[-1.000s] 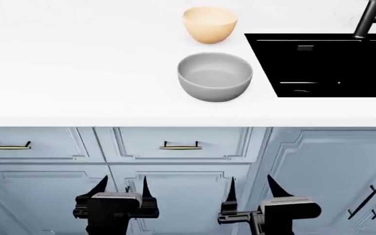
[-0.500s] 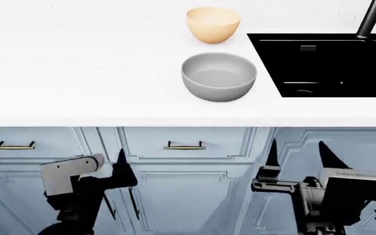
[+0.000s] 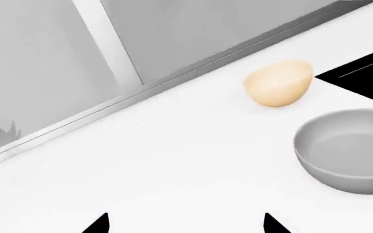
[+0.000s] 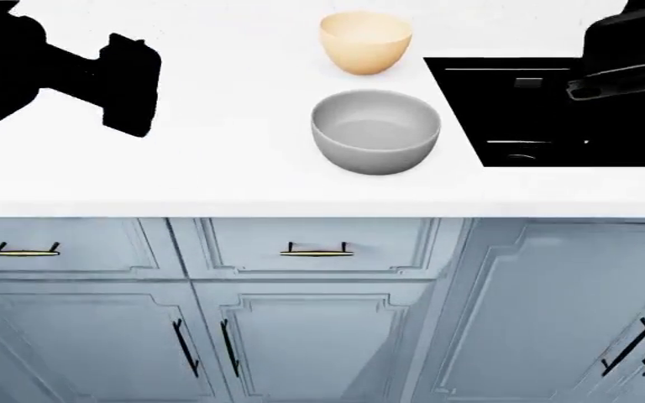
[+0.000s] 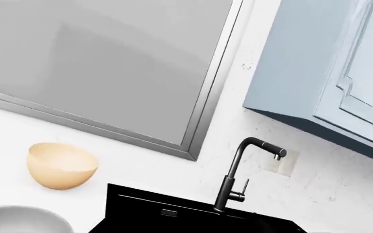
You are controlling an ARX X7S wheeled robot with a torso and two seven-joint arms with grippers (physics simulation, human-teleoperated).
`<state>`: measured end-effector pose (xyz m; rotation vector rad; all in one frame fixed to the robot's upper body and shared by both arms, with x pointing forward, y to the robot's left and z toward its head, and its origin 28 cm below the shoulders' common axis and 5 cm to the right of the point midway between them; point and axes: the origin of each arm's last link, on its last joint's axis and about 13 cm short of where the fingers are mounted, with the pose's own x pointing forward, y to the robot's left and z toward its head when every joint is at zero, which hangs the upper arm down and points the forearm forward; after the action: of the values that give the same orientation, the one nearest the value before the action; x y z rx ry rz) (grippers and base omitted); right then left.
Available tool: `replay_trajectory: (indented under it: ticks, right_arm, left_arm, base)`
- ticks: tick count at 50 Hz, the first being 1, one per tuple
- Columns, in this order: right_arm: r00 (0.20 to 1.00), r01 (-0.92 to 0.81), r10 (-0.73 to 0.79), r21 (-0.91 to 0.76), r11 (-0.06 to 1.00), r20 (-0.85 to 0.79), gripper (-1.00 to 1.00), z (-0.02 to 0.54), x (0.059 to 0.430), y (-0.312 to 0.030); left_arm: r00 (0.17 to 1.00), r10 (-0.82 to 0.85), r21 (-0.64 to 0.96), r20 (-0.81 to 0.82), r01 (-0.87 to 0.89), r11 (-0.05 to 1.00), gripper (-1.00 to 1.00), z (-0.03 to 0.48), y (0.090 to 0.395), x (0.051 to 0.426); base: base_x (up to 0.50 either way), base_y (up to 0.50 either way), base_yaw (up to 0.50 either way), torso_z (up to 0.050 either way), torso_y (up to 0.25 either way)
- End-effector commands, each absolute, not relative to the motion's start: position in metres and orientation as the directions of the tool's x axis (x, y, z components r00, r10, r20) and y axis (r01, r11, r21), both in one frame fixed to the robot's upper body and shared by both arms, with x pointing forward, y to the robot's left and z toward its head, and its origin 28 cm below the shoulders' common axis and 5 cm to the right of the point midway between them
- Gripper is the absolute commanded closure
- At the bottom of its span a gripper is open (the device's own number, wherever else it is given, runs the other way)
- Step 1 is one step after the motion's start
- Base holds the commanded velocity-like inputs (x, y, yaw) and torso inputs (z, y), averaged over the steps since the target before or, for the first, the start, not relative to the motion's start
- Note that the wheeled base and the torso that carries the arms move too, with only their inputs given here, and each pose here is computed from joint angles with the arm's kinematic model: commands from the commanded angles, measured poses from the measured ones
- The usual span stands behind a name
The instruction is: Stack the bowls in the sink.
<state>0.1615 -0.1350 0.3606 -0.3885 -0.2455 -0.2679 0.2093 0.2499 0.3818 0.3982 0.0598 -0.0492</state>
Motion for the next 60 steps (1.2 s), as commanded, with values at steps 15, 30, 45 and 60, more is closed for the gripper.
replay_trajectory:
  ticks: [15, 30, 45, 60]
  right_arm:
    - [0.924, 0.348, -0.245, -0.382, 0.856, 0.293, -1.0, 0.396, 0.166, -0.131]
    - [0.945, 0.307, -0.232, -0.38, 0.873, 0.231, -1.0, 0.386, 0.171, -0.132]
    - [0.949, 0.294, -0.221, -0.384, 0.875, 0.224, -1.0, 0.386, 0.17, -0.131]
    - [0.986, 0.137, -0.093, -0.354, 0.925, 0.139, -1.0, 0.389, 0.169, -0.111]
  left_arm:
    - [0.981, 0.134, 0.662, -0.143, -0.006, 0.749, -1.0, 0.423, 0.276, 0.176]
    - [0.979, 0.14, 0.665, -0.146, -0.008, 0.747, -1.0, 0.422, 0.278, 0.174]
    - [0.979, 0.142, 0.663, -0.143, -0.012, 0.748, -1.0, 0.424, 0.279, 0.172]
    - [0.977, 0.162, 0.66, -0.141, -0.029, 0.75, -1.0, 0.427, 0.284, 0.167]
  base:
    - [0.46, 0.0, 0.0, 0.0, 0.0]
    - [0.5, -0.15, 0.0, 0.0, 0.001]
    - [0.5, -0.29, 0.0, 0.0, 0.001]
    - [0.22, -0.12, 0.0, 0.0, 0.002]
